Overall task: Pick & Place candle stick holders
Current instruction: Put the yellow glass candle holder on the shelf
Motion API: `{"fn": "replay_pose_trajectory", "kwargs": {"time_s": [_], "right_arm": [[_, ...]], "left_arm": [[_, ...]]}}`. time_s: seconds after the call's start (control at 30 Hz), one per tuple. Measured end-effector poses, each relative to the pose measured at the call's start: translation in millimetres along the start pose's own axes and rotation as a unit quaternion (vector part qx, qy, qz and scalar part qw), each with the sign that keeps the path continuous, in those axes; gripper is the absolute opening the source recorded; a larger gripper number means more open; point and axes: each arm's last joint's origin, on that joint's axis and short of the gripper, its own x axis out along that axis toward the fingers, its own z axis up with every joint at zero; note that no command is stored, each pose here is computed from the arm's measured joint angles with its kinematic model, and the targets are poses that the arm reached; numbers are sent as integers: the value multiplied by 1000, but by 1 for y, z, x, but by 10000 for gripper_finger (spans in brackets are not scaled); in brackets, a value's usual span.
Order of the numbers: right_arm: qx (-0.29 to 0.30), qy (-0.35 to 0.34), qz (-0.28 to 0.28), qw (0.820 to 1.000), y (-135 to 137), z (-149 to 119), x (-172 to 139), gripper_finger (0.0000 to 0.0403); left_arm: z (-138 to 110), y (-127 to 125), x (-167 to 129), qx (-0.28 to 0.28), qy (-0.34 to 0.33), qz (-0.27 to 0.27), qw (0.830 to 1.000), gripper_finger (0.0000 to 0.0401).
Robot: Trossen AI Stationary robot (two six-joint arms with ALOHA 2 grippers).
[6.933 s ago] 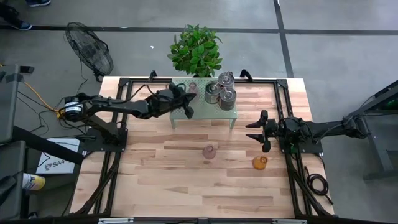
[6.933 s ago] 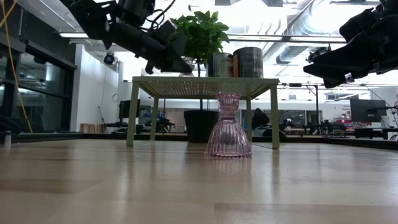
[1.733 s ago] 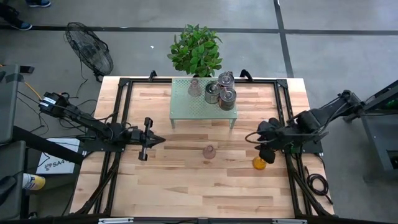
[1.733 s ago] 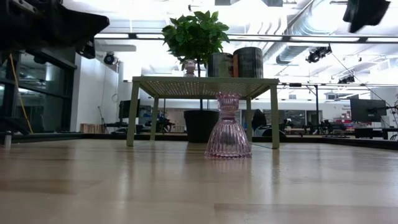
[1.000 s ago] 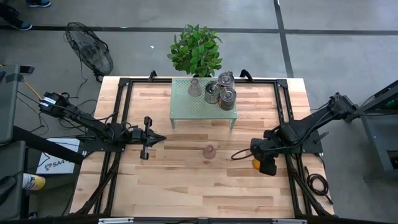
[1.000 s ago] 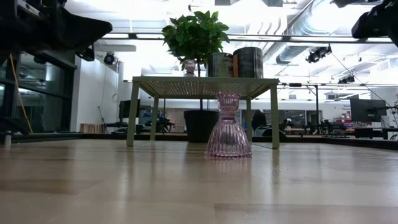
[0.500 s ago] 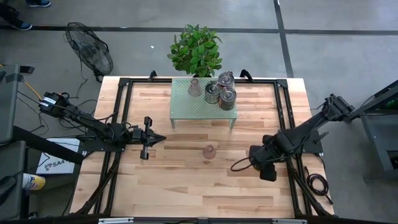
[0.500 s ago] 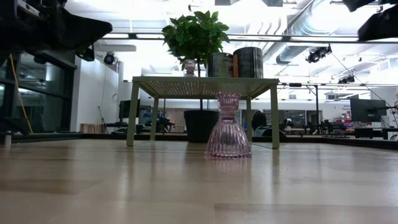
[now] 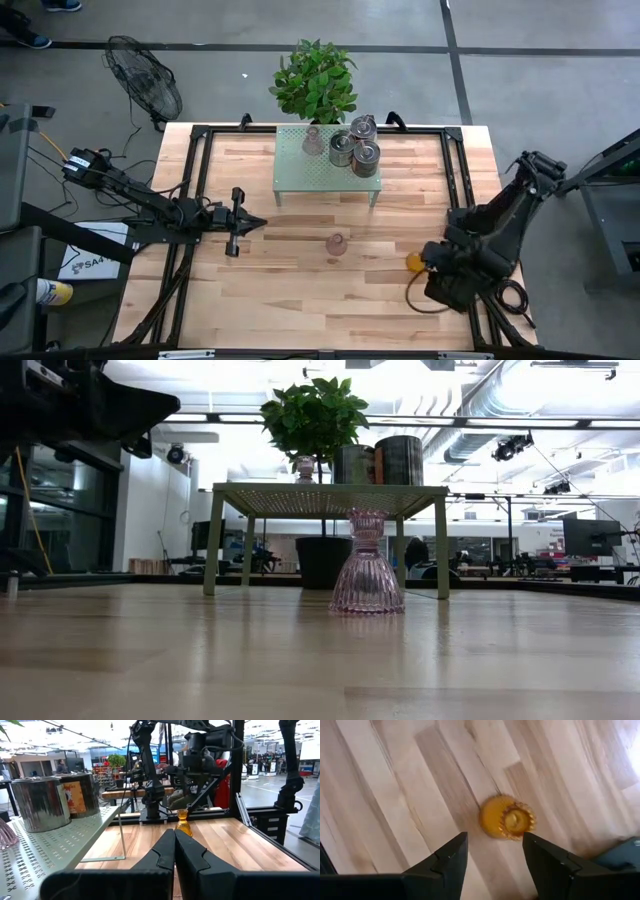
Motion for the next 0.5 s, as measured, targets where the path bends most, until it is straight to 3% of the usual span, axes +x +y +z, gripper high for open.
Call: {"fn": "replay_pose_trajectory", "kwargs": {"time_s": [0.1, 0.33, 0.5], "right_arm": [[63, -23, 5, 998, 2, -15, 5, 185], [174, 2, 33, 984, 3, -48, 44, 185], [190, -56, 57, 978, 0, -64, 63, 185]], "left_arm": [[0, 0, 0, 1, 0, 0, 1000, 0], [0, 0, 0, 2, 0, 0, 1000, 0], [0, 0, 0, 1, 0, 0, 1000, 0]]}}
